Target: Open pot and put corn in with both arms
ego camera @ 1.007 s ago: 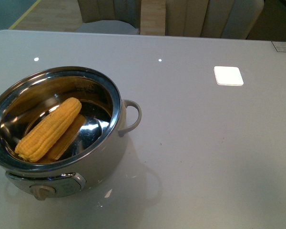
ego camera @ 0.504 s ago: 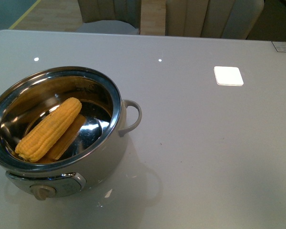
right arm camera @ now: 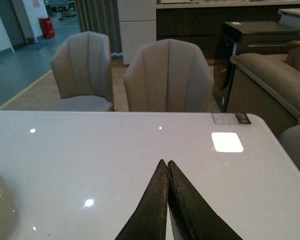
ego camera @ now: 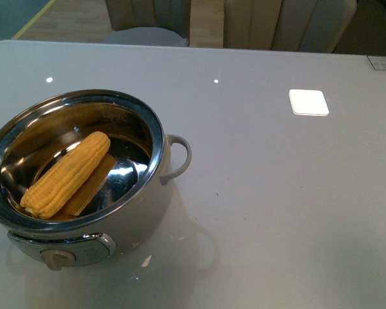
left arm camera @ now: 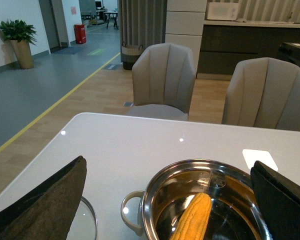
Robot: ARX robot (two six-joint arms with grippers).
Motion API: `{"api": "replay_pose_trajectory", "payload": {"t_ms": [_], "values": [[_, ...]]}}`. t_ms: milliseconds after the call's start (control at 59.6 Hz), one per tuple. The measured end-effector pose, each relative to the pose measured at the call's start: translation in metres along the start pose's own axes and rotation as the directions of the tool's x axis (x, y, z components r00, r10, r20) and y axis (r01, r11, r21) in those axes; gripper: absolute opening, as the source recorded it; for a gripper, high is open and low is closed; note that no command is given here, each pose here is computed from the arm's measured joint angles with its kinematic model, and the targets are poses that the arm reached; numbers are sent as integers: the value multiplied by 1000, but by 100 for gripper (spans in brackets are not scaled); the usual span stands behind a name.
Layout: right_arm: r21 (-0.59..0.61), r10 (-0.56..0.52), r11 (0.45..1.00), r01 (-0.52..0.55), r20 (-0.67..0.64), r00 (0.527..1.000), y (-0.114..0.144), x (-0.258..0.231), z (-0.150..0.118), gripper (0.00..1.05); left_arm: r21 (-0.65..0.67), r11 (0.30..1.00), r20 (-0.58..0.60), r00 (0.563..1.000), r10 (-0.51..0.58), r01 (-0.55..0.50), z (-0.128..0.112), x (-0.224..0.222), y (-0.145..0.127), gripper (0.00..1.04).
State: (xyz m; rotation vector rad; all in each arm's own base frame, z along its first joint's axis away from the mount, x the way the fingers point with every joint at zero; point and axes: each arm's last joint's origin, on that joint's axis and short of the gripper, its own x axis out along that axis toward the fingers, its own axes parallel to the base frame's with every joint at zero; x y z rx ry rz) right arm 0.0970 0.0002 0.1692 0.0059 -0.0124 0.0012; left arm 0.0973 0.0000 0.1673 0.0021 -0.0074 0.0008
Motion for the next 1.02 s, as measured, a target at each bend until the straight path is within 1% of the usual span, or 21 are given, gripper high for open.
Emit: {"api": "replay_pose_trajectory", "payload": {"t_ms": [201, 218, 302, 336, 353, 386, 403, 437, 453, 504, 554, 588, 604, 739, 772, 840, 1024], "values": [[0, 0, 1000, 0, 1, 1000, 0, 0, 0, 2, 0, 1000, 0, 1000, 0, 0, 0, 0, 0, 98], [-2, 0, 1000, 0, 1, 1000, 0, 0, 0, 3, 0, 1000, 0, 1000, 0, 0, 0, 0, 0, 98], [-1, 0, 1000, 0, 1, 1000, 0, 0, 0, 17, 0, 1000, 0, 1000, 0, 0, 0, 0, 0, 98], [-1, 0, 1000, 0, 1, 1000, 0, 0, 0, 24, 0, 1000, 0, 1000, 0, 0, 0, 0, 0, 98], [-1, 0, 1000, 0, 1, 1000, 0, 0, 0, 26, 0, 1000, 0, 1000, 0, 0, 0, 0, 0, 98], [-1, 0, 1000, 0, 1, 1000, 0, 0, 0, 33, 0, 1000, 0, 1000, 0, 0, 0, 0, 0, 98], [-1, 0, 1000, 0, 1, 1000, 0, 0, 0, 35, 0, 1000, 0, 1000, 0, 0, 0, 0, 0, 98], [-1, 0, 1000, 0, 1, 1000, 0, 0, 0, 42, 0, 1000, 0, 1000, 0, 0, 0, 0, 0, 98], [-1, 0, 1000, 0, 1, 1000, 0, 0, 0, 44, 0, 1000, 0, 1000, 0, 0, 0, 0, 0, 98], [-1, 0, 1000, 0, 1, 1000, 0, 0, 0, 54, 0, 1000, 0, 1000, 0, 0, 0, 0, 0, 98], [-1, 0, 1000, 0, 1, 1000, 0, 0, 0, 61, 0, 1000, 0, 1000, 0, 0, 0, 0, 0, 98], [-1, 0, 1000, 0, 1, 1000, 0, 0, 0, 68, 0, 1000, 0, 1000, 0, 0, 0, 0, 0, 98], [-1, 0, 1000, 0, 1, 1000, 0, 0, 0, 70, 0, 1000, 0, 1000, 0, 0, 0, 0, 0, 98], [-1, 0, 1000, 0, 1, 1000, 0, 0, 0, 94, 0, 1000, 0, 1000, 0, 0, 0, 0, 0, 98], [-1, 0, 1000, 0, 1, 1000, 0, 0, 0, 97, 0, 1000, 0, 1000, 0, 0, 0, 0, 0, 98], [-1, 0, 1000, 0, 1, 1000, 0, 0, 0, 96, 0, 1000, 0, 1000, 0, 0, 0, 0, 0, 98], [-1, 0, 1000, 0, 1, 1000, 0, 0, 0, 96, 0, 1000, 0, 1000, 0, 0, 0, 0, 0, 98]]}}
